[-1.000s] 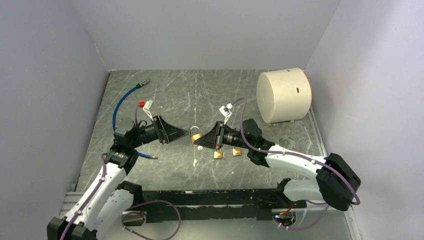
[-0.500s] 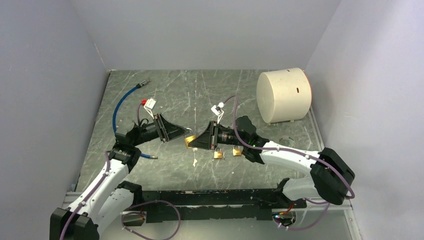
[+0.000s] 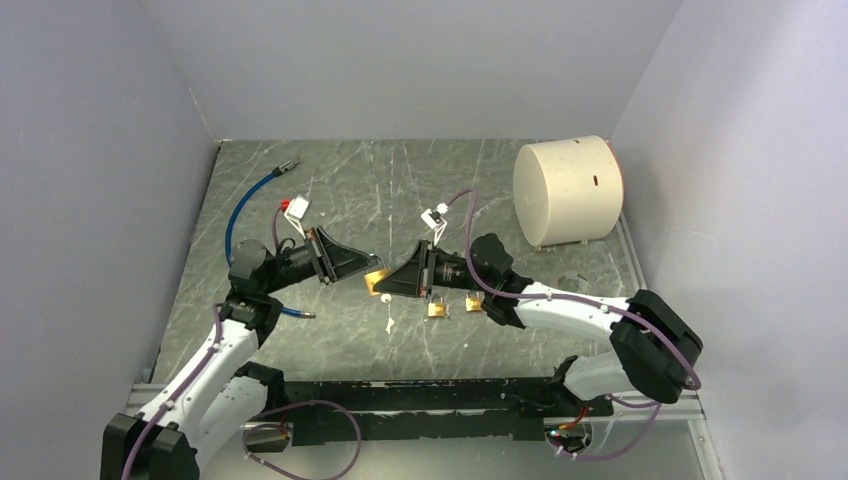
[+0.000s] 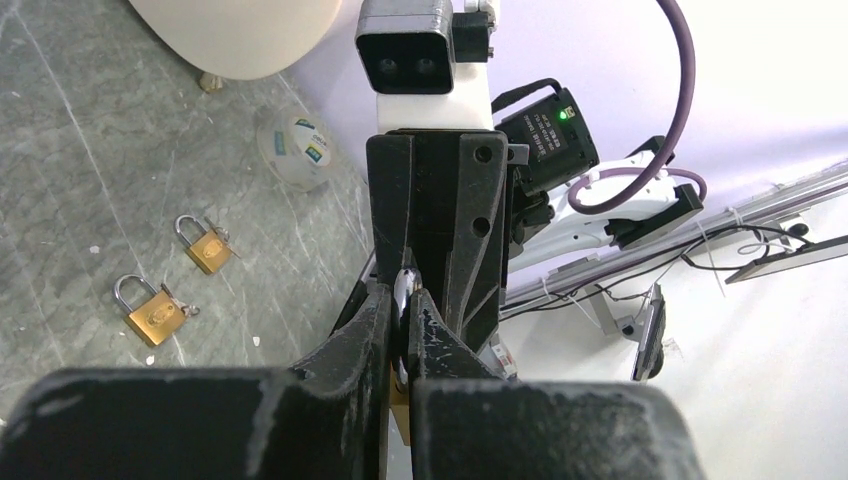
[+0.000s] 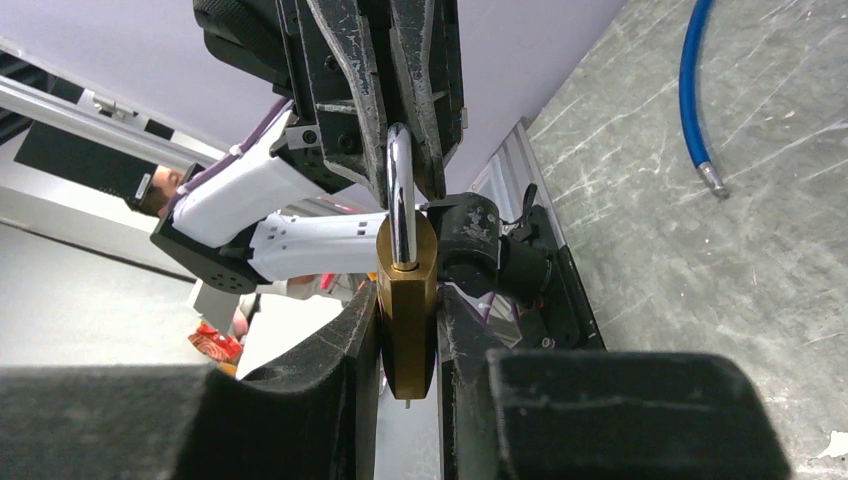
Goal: Lock with the key
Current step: Lock the lock.
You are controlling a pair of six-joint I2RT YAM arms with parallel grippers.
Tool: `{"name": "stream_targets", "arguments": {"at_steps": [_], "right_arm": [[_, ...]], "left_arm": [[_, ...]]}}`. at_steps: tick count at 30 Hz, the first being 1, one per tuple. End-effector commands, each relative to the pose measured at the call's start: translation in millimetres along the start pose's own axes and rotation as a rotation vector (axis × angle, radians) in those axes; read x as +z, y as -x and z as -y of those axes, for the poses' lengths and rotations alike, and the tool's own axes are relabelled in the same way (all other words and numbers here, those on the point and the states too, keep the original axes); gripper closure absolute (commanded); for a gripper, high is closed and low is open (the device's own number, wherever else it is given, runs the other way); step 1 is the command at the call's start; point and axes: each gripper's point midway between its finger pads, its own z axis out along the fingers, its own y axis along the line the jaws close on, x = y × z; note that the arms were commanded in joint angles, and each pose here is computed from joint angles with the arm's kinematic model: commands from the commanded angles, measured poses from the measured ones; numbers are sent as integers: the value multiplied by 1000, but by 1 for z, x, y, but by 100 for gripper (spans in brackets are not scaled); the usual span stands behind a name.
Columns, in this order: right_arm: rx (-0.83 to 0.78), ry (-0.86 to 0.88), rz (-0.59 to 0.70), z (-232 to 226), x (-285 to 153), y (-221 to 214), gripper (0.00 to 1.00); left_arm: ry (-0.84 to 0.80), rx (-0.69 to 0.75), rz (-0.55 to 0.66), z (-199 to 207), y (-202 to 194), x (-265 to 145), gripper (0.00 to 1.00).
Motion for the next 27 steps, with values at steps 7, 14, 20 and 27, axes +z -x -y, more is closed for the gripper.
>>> {"name": "stream_targets", "arguments": {"at_steps": [7, 14, 20, 27], "right_arm": [[-89, 70, 73, -27, -9, 14, 60], [-89, 45, 64, -22, -15, 9, 42], [-94, 158, 55, -36, -25, -2, 44], [-55, 143, 58, -24, -26, -8, 55]], "left_arm": [[-53, 90, 13, 24, 1, -7, 98], [-52, 98, 66, 25, 8, -6, 98], [-25, 35, 122, 14, 13, -6, 97], [-64, 23, 140, 18, 12, -7, 97]]}}
